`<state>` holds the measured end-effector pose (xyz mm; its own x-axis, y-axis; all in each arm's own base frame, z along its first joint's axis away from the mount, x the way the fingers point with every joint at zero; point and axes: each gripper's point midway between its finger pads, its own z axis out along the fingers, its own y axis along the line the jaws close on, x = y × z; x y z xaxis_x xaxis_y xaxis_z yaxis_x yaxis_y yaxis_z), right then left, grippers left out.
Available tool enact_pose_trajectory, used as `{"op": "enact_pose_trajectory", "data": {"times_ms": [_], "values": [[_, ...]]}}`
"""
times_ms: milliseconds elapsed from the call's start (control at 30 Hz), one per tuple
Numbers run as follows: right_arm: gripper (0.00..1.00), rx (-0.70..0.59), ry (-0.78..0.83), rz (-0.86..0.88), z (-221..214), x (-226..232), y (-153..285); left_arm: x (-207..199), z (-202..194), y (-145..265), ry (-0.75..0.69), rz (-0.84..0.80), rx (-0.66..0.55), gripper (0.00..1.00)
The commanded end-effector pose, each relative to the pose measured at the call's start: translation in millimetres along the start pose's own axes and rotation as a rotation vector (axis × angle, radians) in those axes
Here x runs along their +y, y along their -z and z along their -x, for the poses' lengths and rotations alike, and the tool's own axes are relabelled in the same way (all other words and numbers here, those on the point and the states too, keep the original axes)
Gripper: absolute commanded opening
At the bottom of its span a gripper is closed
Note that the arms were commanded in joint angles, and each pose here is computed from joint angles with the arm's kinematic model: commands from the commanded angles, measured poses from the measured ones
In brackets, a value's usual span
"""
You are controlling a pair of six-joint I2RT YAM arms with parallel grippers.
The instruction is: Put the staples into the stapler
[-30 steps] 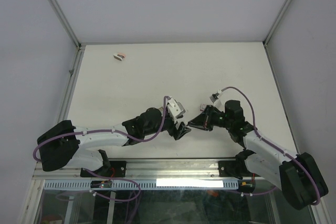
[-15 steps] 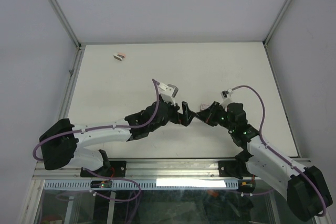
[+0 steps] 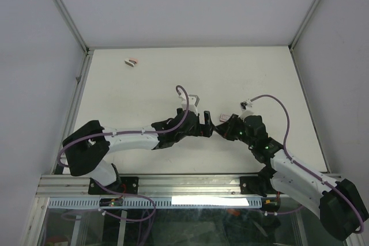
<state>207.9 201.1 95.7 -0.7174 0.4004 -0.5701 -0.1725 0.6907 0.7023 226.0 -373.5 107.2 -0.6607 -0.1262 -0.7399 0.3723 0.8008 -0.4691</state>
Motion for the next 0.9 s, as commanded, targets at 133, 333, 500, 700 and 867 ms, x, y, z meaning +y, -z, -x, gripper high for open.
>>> {"op": "enact_pose_trajectory", "data": {"times_ms": [133, 333, 500, 700, 867], "values": [[0.00, -0.089, 0.056, 0.016, 20, 11, 0, -1, 12, -10, 0.047, 0.006, -0.028, 0.99], [0.00, -0.091, 0.048, 0.002, 18, 7, 0, 16, 2, -9, 0.055, 0.040, -0.012, 0.99], [0.00, -0.089, 0.036, -0.028, 17, 0, 0, 27, -5, -7, 0.058, 0.059, 0.001, 0.99], [0.00, -0.096, 0.029, -0.051, 17, -5, 1, 39, -10, -2, 0.065, 0.078, 0.007, 0.99], [0.00, -0.094, 0.027, -0.064, 16, -8, 1, 46, -12, 0, 0.070, 0.092, 0.011, 0.99]]}}
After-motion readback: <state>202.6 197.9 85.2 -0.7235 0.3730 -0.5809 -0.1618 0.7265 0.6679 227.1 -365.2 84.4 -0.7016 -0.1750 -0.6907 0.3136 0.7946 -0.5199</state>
